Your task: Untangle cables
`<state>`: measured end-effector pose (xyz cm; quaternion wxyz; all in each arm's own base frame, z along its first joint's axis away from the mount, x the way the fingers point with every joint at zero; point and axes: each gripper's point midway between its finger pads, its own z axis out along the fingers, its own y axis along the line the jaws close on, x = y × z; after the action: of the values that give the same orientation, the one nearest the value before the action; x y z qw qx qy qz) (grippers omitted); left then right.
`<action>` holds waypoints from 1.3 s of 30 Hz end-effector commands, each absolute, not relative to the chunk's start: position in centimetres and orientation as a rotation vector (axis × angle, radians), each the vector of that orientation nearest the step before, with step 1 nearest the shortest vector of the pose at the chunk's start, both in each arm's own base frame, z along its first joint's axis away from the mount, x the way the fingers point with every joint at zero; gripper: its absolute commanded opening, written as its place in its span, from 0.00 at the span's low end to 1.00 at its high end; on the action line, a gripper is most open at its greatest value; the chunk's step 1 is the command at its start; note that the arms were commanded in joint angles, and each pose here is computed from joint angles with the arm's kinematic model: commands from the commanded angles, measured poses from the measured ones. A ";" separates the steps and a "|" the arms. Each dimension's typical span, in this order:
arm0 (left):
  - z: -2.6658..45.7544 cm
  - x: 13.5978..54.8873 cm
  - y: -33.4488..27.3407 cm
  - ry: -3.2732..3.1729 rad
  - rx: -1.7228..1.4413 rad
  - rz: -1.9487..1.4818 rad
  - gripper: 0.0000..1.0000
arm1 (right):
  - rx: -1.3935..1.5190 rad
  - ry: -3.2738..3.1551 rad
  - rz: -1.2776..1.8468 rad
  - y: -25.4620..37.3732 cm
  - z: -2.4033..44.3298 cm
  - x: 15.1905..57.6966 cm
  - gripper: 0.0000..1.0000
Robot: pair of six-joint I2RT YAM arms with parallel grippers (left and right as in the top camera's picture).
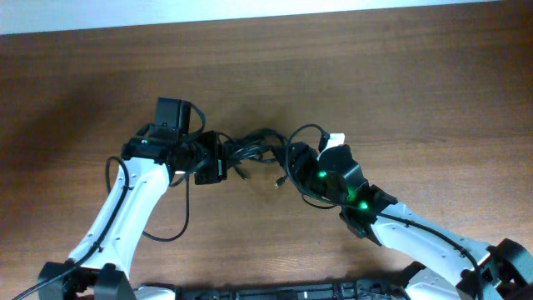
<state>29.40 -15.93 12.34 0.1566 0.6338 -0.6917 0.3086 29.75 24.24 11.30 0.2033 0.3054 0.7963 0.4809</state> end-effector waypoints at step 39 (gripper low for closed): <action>18.0 32.9 -22.1 -2.043 1.532 1.319 0.00 | -0.536 2.093 0.953 28.2 10.8 27.1 0.99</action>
<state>33.49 -20.68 16.73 0.1084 0.5241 -0.7166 0.4473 22.98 29.63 11.77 0.2839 -0.2618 0.7851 0.4842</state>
